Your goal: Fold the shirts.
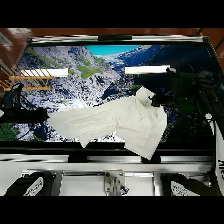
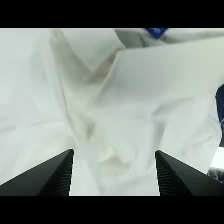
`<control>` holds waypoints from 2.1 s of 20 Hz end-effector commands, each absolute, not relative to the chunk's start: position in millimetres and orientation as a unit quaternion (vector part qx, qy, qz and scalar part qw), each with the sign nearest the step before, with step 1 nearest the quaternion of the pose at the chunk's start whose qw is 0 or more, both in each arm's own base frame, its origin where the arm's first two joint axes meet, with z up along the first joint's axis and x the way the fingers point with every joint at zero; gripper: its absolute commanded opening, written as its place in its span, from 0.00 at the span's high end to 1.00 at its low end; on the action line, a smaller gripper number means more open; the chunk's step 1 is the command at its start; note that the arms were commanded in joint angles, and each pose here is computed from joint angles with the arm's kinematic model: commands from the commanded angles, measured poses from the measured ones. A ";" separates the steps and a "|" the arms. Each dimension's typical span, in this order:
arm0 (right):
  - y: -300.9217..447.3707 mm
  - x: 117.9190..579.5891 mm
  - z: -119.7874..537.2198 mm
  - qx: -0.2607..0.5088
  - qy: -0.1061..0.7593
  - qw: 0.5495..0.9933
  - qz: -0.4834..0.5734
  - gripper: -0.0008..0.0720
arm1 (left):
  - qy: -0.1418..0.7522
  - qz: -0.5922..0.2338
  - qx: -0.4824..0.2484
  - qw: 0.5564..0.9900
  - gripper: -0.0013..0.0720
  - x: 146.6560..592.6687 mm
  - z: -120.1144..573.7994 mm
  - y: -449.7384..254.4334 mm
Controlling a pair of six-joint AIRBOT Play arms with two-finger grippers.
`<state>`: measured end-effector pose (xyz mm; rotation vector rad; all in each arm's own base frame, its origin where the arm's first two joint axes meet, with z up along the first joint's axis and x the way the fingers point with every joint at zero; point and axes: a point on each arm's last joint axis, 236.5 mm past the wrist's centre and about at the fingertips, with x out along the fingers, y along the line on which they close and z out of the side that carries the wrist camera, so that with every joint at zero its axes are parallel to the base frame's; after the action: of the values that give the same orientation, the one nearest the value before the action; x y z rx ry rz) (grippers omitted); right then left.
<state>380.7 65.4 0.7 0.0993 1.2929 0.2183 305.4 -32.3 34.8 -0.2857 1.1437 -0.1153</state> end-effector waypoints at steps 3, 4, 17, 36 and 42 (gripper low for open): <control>102.7 349.0 -50.4 0.111 0.663 0.725 0.149 0.14 | 0.539 -0.054 -0.135 0.829 0.94 305.3 34.1 -32.5; 110.8 347.6 -60.8 0.104 0.670 0.718 0.157 0.14 | 0.539 -0.054 -0.135 0.829 0.94 305.3 34.1 -32.5; 126.2 413.5 59.3 0.016 0.513 0.833 0.208 0.92 | 0.436 -0.062 -0.111 0.891 0.95 347.4 122.3 -26.2; 67.9 211.8 596.4 0.005 -0.200 0.969 0.148 0.92 | -0.107 -0.032 -0.038 0.993 0.94 187.3 574.9 -18.2; 76.3 283.7 488.4 0.011 0.029 0.989 0.147 0.92 | 0.095 -0.014 -0.050 0.994 0.94 270.0 446.8 -4.4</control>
<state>253.5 73.0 548.5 0.0115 -0.1939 0.2992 240.7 -12.5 503.5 -0.0968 0.0225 -0.0541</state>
